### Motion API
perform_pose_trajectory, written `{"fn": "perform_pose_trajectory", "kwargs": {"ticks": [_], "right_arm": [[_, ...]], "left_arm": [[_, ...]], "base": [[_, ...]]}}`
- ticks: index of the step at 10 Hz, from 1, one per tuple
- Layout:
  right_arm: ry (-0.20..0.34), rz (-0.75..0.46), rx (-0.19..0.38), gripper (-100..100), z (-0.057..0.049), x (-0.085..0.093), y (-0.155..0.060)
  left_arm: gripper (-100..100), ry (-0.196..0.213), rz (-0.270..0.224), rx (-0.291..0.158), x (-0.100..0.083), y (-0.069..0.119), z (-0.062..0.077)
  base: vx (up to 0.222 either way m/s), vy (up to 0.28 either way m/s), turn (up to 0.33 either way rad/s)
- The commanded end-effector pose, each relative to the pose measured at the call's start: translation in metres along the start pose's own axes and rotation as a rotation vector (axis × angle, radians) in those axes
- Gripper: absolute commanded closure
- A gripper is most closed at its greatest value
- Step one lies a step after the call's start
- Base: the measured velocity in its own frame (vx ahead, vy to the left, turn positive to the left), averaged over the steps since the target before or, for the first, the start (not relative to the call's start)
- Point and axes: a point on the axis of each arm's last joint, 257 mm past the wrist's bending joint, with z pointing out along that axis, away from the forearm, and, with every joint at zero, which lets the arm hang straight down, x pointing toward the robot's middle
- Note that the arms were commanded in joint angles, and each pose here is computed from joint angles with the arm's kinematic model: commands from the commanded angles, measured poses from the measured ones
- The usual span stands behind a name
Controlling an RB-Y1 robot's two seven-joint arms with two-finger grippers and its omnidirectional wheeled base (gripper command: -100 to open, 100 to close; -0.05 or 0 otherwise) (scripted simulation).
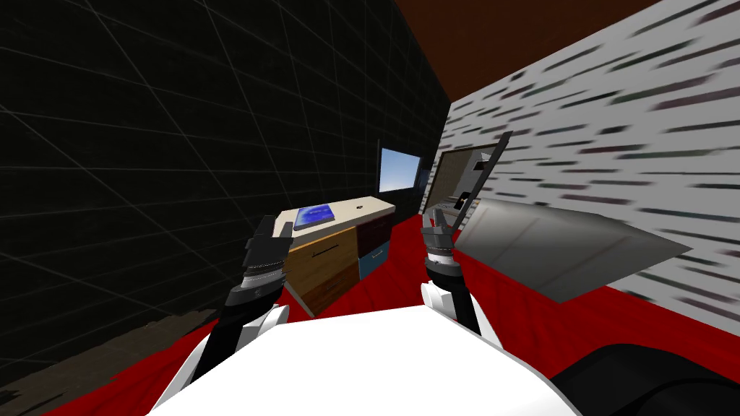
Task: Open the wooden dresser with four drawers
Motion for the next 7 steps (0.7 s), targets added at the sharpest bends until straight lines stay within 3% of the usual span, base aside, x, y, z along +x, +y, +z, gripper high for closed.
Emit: {"fn": "perform_pose_trajectory", "kwargs": {"ticks": [1,3,4,7], "right_arm": [[0.0,0.0,0.0,0,0.0,0.0,0.0],[0.0,0.0,0.0,0,0.0,0.0,0.0],[0.0,0.0,0.0,0,0.0,0.0,0.0],[0.0,0.0,0.001,0,0.0,0.0,0.0]], "left_arm": [[0,0.0,0.0,0.0,0.0,0.0,0.0],[0,0.0,0.0,0.0,0.0,0.0,0.0],[-100,0.027,0.008,-0.005,0.004,0.004,-0.001],[-100,0.076,0.026,-0.031,0.009,0.018,-0.004]], "base": [[0.0,0.0,0.0],[0.0,0.0,0.0],[0.015,-0.024,0.019],[0.047,-0.074,0.029]]}}
